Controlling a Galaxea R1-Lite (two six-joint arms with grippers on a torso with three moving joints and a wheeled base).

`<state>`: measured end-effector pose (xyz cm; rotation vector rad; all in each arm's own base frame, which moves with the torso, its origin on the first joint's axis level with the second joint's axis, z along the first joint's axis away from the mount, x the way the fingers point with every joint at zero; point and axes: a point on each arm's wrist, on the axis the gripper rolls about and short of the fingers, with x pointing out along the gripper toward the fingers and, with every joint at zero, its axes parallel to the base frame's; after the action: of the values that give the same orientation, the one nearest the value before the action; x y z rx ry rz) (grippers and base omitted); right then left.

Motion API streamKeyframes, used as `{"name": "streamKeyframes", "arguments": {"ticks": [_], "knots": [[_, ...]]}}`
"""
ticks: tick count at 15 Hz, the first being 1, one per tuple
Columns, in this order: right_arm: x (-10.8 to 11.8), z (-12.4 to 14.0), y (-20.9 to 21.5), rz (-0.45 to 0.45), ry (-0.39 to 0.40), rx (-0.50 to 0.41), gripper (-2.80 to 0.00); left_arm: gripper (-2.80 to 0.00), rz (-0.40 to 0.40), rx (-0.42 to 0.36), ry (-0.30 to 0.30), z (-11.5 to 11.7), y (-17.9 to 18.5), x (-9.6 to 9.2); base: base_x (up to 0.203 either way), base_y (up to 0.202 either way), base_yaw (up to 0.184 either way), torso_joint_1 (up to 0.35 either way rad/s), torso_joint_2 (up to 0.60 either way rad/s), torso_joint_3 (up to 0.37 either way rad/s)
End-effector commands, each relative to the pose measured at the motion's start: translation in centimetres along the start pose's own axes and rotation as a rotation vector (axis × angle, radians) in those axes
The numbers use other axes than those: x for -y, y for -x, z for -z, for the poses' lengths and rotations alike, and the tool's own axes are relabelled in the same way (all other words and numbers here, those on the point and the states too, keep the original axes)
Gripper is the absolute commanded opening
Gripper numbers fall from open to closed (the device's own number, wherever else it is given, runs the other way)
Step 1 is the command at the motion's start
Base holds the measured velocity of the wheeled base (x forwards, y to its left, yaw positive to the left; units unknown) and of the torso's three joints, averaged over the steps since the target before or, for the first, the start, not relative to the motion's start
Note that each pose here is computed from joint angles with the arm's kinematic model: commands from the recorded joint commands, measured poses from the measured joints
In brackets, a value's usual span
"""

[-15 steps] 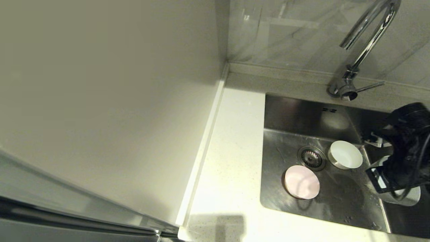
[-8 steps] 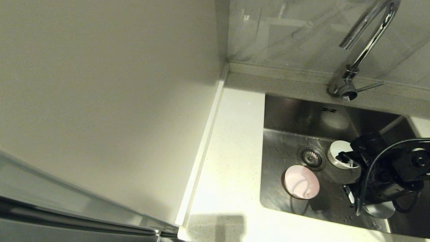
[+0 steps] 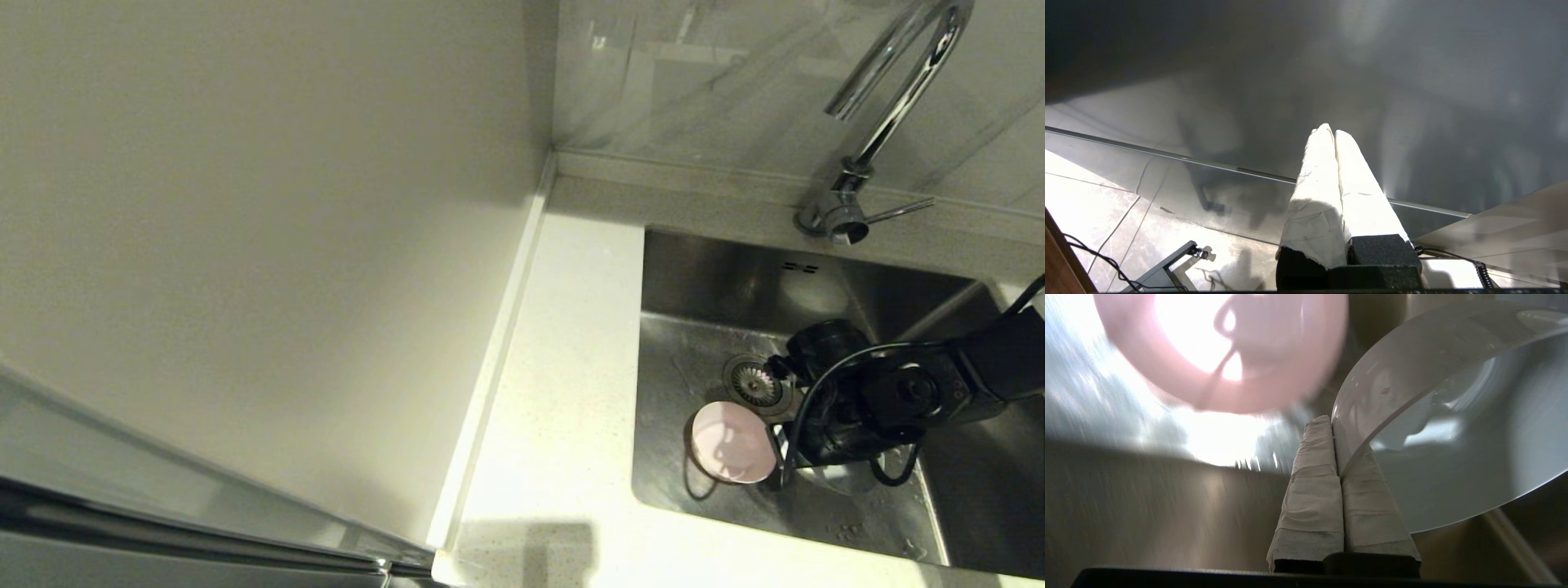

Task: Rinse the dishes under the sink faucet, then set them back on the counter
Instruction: Put a bowl into the sink

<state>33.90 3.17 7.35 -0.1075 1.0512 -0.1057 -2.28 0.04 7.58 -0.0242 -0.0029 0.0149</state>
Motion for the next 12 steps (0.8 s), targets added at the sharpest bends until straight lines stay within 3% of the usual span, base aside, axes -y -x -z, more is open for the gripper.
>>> {"name": "streamKeyframes", "arguments": {"ticks": [1, 12], "knots": [[-0.5, -0.5, -1.7, 0.022, 0.003, -0.001, -2.8, -2.8, 0.0, 0.003, 0.0, 0.0, 0.0, 0.0, 0.0, 0.0, 0.0, 0.0, 0.0, 0.0], [-1.0, -2.0, -5.4, 0.155, -0.012, 0.057, -2.8, -2.8, 0.0, 0.003, 0.0, 0.0, 0.0, 0.0, 0.0, 0.0, 0.0, 0.0, 0.0, 0.0]]}}
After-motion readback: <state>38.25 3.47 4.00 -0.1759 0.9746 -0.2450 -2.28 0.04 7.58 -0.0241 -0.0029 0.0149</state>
